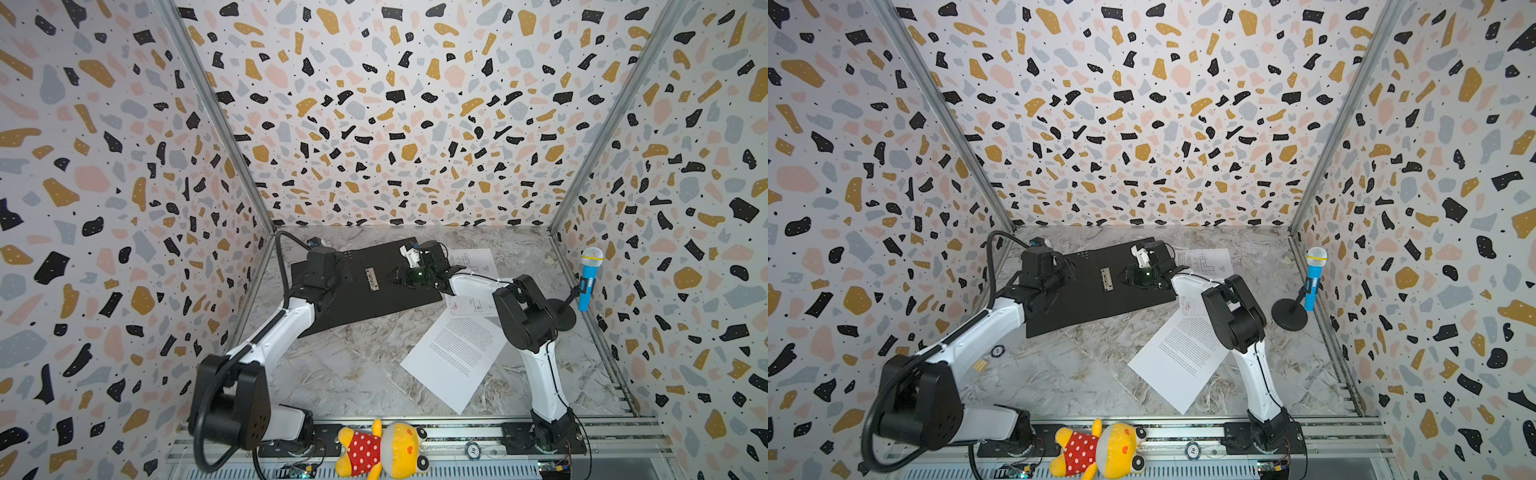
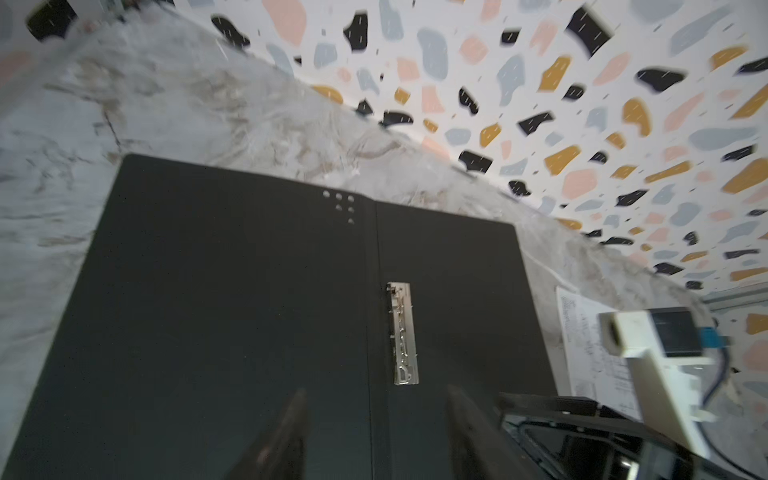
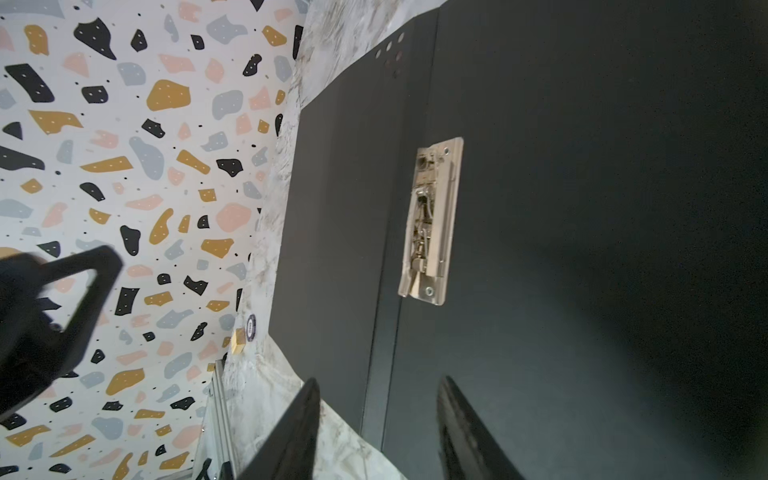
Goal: Put the files into the folder
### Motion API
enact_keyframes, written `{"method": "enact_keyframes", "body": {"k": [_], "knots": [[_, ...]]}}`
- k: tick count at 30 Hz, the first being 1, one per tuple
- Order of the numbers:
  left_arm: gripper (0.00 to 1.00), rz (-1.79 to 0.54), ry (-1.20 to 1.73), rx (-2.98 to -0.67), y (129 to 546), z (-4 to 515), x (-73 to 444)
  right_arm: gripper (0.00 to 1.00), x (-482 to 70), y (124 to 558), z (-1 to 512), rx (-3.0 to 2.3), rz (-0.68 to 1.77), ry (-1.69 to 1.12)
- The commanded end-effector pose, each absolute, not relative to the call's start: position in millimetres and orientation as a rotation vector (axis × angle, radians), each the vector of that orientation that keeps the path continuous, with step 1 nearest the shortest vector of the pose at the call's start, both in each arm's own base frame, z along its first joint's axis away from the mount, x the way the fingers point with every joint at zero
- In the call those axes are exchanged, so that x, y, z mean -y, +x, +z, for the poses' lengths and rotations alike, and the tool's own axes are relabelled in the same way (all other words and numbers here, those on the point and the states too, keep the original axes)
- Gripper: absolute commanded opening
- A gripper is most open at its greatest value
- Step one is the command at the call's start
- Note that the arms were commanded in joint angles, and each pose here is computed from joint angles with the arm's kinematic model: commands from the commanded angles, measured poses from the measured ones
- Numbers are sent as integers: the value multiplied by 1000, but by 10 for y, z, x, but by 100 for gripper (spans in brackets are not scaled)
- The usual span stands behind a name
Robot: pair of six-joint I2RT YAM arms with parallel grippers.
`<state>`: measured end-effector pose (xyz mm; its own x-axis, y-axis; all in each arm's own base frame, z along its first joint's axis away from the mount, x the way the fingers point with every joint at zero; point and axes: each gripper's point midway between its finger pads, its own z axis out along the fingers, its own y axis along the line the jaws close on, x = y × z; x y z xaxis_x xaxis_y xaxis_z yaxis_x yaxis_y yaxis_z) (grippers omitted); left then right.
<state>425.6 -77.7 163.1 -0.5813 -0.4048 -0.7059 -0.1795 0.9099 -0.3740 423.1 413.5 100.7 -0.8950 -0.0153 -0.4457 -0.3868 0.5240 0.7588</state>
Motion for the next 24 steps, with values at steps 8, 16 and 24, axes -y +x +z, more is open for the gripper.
{"method": "enact_keyframes", "body": {"k": [8, 16, 24], "knots": [[22, -444, -372, -2277, 5059, 1082, 965, 41, -4261, 4162, 776, -2417, 1324, -432], [17, -502, -337, -2353, 5293, 694, 1114, 41, -4254, 4163, 691, -2436, 1329, -416], [17, -605, -284, -2359, 5371, 591, 1296, 42, -4212, 4137, 640, -2454, 1336, -381]]}}
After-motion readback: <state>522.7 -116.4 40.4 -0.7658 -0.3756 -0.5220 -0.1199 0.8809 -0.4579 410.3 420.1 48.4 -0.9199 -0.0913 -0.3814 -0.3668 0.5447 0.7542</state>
